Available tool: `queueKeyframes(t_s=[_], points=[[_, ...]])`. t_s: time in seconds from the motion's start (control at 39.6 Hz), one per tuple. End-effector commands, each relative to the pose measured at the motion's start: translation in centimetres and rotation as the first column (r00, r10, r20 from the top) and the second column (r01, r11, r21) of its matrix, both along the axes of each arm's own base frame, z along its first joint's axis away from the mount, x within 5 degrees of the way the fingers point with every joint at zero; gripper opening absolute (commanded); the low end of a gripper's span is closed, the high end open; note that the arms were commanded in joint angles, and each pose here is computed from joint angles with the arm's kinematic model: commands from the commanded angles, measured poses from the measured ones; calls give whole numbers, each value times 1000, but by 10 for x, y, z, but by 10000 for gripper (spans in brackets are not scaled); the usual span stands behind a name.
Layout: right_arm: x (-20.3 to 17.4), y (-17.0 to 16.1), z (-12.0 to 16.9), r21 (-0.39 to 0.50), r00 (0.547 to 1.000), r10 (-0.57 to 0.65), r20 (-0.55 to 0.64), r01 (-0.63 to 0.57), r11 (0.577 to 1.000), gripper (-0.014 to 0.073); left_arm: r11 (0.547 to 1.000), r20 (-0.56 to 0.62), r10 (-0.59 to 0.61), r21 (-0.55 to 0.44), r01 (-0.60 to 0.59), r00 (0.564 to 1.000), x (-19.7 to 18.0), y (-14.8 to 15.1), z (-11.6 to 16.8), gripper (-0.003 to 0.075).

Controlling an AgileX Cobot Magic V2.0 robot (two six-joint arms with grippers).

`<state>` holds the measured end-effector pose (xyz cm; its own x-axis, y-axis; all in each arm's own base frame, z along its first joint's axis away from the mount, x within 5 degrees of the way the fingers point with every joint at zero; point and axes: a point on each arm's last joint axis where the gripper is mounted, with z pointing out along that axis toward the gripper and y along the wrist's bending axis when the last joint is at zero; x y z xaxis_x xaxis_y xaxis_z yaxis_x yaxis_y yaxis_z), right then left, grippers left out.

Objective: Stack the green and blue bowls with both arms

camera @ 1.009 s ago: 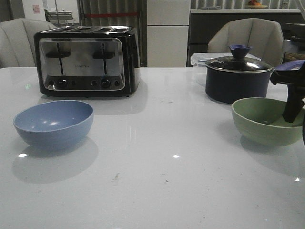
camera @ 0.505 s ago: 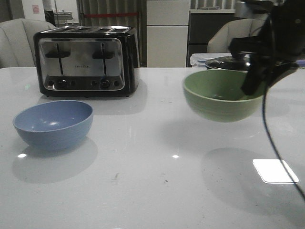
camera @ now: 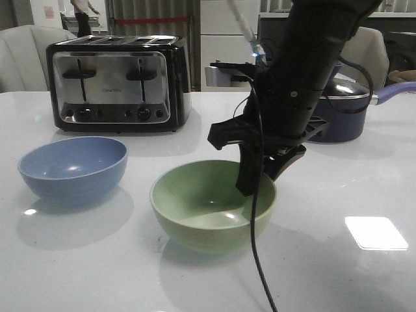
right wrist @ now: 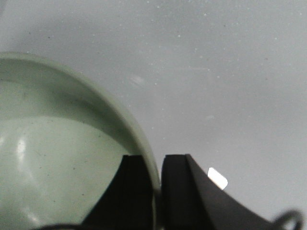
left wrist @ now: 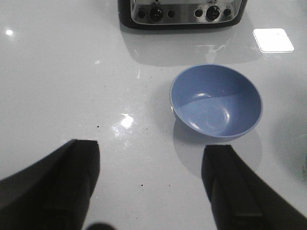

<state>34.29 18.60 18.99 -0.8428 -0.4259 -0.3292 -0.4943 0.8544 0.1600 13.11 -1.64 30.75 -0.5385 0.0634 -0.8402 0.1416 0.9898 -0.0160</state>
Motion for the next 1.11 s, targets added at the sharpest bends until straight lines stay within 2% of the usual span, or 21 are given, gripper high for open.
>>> queueKeyframes(t_s=[0.0, 0.08, 0.18, 0.35, 0.58, 0.78, 1.09], points=[[2, 1, 26, 50, 996, -6, 88, 2, 999, 358, 1000, 85, 4, -17, -3, 996, 4, -1, 14, 505], [2, 0, 31, 48, 993, -3, 115, -3, 999, 383, 1000, 87, 4, -17, -3, 996, 4, -1, 14, 505], [-9, -5, 66, 77, 978, 15, 206, -31, 997, 382, 1000, 94, 5, -18, -3, 996, 5, -1, 14, 505], [-46, -21, 110, 105, 937, 42, 347, -83, 991, 382, 1000, 94, 5, -18, -3, 996, 5, -1, 14, 505], [-107, -53, 144, 120, 861, 51, 507, -129, 984, 382, 1000, 94, 5, -18, -3, 996, 5, -1, 14, 505], [-158, -80, 152, 126, 814, 47, 578, -146, 981, 382, 1000, 107, 7, -19, -4, 994, 5, -1, 15, 505], [-207, -104, 140, 136, 799, 45, 600, -157, 978, 382, 1000, 139, 8, -9, -7, 990, 9, 0, 17, 505]])
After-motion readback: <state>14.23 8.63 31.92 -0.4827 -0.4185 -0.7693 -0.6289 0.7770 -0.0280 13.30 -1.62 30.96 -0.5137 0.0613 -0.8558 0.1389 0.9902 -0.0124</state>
